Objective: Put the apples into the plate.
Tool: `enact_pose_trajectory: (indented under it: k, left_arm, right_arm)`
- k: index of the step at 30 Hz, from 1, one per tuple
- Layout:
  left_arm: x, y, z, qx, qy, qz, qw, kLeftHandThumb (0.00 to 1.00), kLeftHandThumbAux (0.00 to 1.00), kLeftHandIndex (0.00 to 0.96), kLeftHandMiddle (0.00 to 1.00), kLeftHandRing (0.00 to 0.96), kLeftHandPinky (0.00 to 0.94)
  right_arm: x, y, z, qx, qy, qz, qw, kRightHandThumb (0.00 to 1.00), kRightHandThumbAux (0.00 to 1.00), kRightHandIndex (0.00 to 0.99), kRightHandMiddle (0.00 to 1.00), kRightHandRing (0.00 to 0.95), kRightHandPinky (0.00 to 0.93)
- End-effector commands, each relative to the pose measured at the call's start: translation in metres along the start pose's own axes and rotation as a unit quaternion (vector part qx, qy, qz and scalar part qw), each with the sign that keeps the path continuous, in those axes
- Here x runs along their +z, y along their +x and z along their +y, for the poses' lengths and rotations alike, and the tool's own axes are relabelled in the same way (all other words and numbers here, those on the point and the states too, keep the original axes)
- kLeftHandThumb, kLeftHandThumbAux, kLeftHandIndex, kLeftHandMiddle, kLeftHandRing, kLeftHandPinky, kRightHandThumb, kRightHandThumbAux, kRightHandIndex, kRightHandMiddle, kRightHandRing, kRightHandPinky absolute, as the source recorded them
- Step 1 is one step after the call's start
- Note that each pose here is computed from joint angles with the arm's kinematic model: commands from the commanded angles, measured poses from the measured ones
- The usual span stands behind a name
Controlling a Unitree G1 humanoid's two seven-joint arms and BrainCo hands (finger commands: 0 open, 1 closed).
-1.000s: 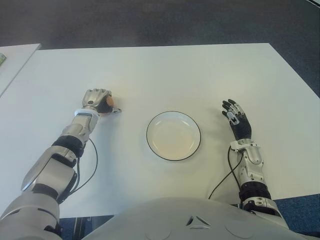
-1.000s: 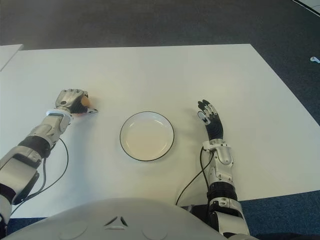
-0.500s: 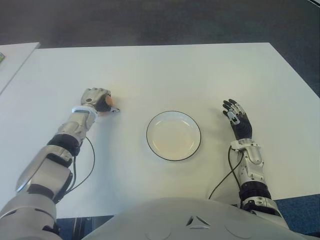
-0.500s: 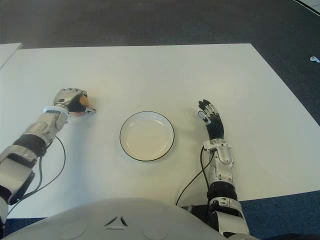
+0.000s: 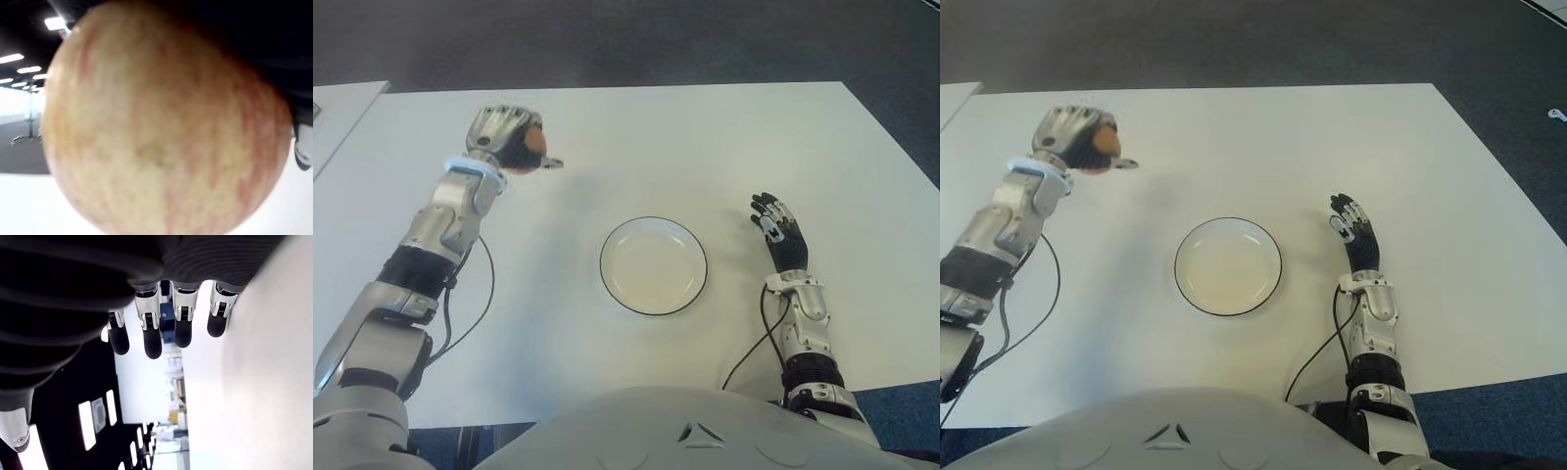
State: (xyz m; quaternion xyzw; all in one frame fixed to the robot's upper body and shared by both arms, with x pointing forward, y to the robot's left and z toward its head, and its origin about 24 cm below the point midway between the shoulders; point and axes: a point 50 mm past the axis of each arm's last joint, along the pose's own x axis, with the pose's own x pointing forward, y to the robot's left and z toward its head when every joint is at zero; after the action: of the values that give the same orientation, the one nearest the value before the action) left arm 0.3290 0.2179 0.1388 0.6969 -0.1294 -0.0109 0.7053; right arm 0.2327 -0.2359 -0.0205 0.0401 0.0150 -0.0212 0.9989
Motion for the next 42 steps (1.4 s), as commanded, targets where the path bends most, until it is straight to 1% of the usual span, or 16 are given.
enact_pose_trajectory:
  k: [1, 4, 9, 13, 18, 20, 22, 24, 28, 31, 35, 39, 42]
  left_arm:
    - [0.007, -0.01, 0.013, -0.011, 0.003, -0.019, 1.0, 0.746, 0.699, 0.442, 0.83, 0.832, 0.814]
    - [0.019, -0.013, 0.021, -0.028, 0.02, -0.049, 0.998, 0.747, 0.698, 0.442, 0.829, 0.831, 0.813]
    - [0.028, -0.014, 0.025, -0.045, 0.05, -0.085, 0.994, 0.747, 0.697, 0.443, 0.826, 0.828, 0.807]
    - [0.031, -0.015, 0.027, -0.05, 0.065, -0.102, 0.991, 0.748, 0.696, 0.443, 0.825, 0.827, 0.812]
    - [0.041, -0.016, 0.031, -0.051, 0.067, -0.125, 0.989, 0.75, 0.696, 0.443, 0.828, 0.831, 0.819]
    - [0.051, -0.018, 0.034, -0.054, 0.065, -0.14, 0.986, 0.75, 0.696, 0.443, 0.83, 0.833, 0.817]
    - [0.071, -0.022, 0.036, -0.055, 0.055, -0.16, 0.984, 0.751, 0.696, 0.443, 0.832, 0.836, 0.814]
    - [0.08, -0.026, 0.036, -0.056, 0.042, -0.168, 0.983, 0.751, 0.696, 0.443, 0.834, 0.838, 0.813]
    - [0.089, -0.027, 0.028, -0.067, 0.006, -0.18, 0.981, 0.752, 0.696, 0.443, 0.837, 0.842, 0.815]
    - [0.102, -0.027, 0.012, -0.077, -0.015, -0.188, 0.979, 0.753, 0.696, 0.443, 0.843, 0.847, 0.813]
    - [0.119, -0.028, 0.005, -0.079, -0.035, -0.213, 0.973, 0.755, 0.695, 0.444, 0.848, 0.85, 0.807]
    - [0.14, -0.033, -0.009, -0.087, -0.044, -0.249, 0.964, 0.757, 0.693, 0.444, 0.847, 0.843, 0.799]
    - [0.152, -0.038, -0.019, -0.097, -0.069, -0.262, 0.958, 0.758, 0.693, 0.444, 0.844, 0.836, 0.801]
  right_arm:
    - [-0.049, -0.034, 0.003, -0.024, 0.036, 0.122, 0.992, 0.292, 0.534, 0.151, 0.171, 0.085, 0.028]
    - [-0.049, -0.033, 0.004, -0.026, 0.035, 0.121, 0.992, 0.289, 0.535, 0.151, 0.158, 0.072, 0.021]
    - [-0.049, -0.033, 0.006, -0.027, 0.035, 0.12, 0.992, 0.291, 0.537, 0.153, 0.155, 0.07, 0.031]
    - [-0.049, -0.033, 0.007, -0.028, 0.035, 0.119, 0.992, 0.302, 0.536, 0.155, 0.158, 0.074, 0.037]
    - [-0.049, -0.034, 0.007, -0.031, 0.037, 0.116, 0.992, 0.304, 0.535, 0.154, 0.149, 0.063, 0.013]
    - [-0.049, -0.034, 0.007, -0.031, 0.038, 0.117, 0.992, 0.305, 0.536, 0.154, 0.149, 0.061, 0.017]
    - [-0.049, -0.034, 0.007, -0.03, 0.04, 0.12, 0.992, 0.307, 0.536, 0.154, 0.151, 0.063, 0.022]
    - [-0.049, -0.034, 0.007, -0.03, 0.04, 0.121, 0.991, 0.308, 0.536, 0.153, 0.152, 0.065, 0.025]
    - [-0.05, -0.034, 0.007, -0.029, 0.041, 0.124, 0.991, 0.309, 0.538, 0.154, 0.154, 0.069, 0.032]
    - [-0.05, -0.034, 0.008, -0.032, 0.045, 0.123, 0.991, 0.316, 0.537, 0.154, 0.147, 0.062, 0.015]
    - [-0.05, -0.034, 0.008, -0.032, 0.046, 0.122, 0.991, 0.323, 0.535, 0.153, 0.145, 0.06, 0.02]
    - [-0.05, -0.034, 0.007, -0.031, 0.042, 0.121, 0.991, 0.321, 0.532, 0.155, 0.15, 0.068, 0.037]
    - [-0.05, -0.034, 0.007, -0.028, 0.038, 0.122, 0.991, 0.314, 0.529, 0.157, 0.152, 0.071, 0.035]
